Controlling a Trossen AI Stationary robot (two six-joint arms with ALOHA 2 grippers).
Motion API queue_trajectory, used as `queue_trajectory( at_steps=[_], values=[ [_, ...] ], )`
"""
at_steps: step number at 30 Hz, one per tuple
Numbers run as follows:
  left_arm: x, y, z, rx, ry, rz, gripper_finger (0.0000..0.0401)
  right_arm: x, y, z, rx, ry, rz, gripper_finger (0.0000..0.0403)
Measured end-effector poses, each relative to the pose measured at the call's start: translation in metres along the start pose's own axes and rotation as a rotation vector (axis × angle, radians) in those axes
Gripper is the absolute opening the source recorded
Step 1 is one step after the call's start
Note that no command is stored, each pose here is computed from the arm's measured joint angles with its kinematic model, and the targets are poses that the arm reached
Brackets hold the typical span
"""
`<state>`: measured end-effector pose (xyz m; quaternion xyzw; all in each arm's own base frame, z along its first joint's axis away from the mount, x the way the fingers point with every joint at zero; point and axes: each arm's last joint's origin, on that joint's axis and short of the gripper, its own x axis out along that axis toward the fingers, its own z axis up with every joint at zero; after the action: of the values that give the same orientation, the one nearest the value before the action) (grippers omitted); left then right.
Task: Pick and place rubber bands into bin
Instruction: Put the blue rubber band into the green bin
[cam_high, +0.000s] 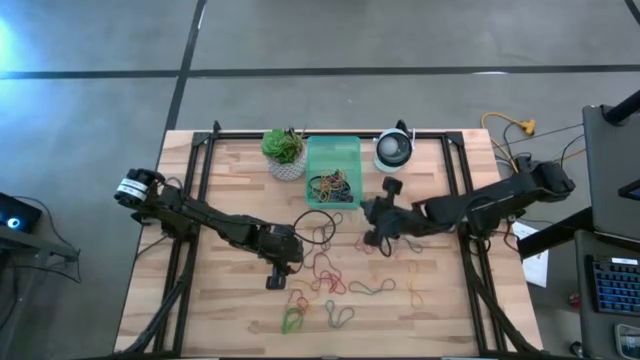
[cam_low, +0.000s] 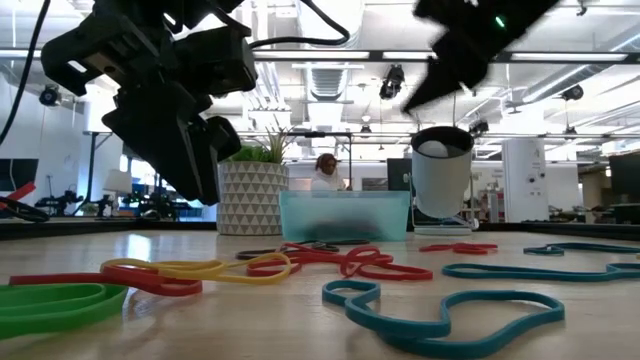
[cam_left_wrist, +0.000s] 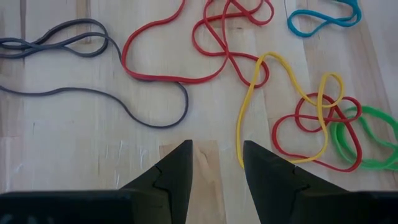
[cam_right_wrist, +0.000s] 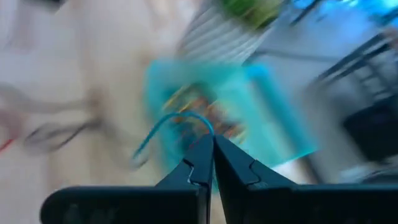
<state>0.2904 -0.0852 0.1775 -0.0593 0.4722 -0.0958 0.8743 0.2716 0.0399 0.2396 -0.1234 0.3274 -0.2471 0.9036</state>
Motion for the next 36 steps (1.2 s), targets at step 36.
queue_trajectory(
  at_steps=[36],
  values=[
    [0.000, 0.000, 0.001, 0.028, -0.013, -0.003, 0.0125, 0.123, -0.097, 0.001, 0.277, -0.006, 0.153, 0.0045]
  ],
)
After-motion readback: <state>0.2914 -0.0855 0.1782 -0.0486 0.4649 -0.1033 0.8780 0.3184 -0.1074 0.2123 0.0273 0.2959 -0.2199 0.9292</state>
